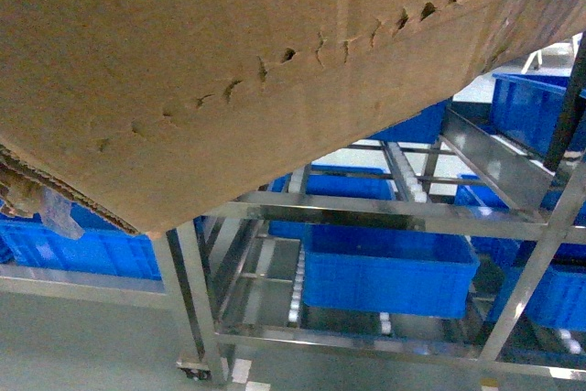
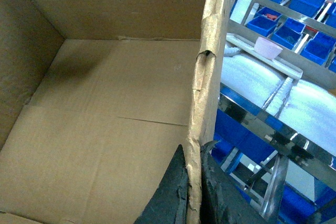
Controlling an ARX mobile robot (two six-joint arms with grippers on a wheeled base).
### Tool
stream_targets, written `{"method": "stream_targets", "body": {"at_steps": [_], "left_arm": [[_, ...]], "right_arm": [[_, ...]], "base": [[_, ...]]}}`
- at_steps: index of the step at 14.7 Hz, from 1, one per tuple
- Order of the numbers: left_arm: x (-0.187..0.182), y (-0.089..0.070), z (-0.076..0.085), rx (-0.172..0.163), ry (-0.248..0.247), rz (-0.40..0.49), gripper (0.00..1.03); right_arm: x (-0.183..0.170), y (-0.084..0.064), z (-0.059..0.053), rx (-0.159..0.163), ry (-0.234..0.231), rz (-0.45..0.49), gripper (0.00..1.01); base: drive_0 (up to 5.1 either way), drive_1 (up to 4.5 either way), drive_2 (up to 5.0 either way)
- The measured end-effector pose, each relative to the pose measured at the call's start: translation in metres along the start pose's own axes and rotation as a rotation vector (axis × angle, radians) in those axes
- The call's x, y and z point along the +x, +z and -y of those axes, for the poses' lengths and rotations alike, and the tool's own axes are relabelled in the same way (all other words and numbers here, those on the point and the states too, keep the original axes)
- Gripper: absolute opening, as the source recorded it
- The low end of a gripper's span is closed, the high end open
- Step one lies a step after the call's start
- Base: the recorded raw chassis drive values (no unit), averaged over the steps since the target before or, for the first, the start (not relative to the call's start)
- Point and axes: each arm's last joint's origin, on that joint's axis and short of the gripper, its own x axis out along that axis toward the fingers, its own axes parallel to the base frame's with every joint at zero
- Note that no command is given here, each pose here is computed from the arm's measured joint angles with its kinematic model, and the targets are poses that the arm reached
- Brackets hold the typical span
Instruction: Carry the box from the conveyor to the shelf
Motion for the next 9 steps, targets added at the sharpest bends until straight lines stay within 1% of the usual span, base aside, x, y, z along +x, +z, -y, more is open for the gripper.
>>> {"method": "stream_targets", "body": {"at_steps": [9], "left_arm": [[-0.0001, 0.0001, 0.0000, 0.000, 0.000, 0.000, 0.02]], "right_arm": [[0.0000, 0.0000, 0.0000, 0.000, 0.000, 0.000, 0.03]], "base": [[0.0, 0.00, 0.0]]}}
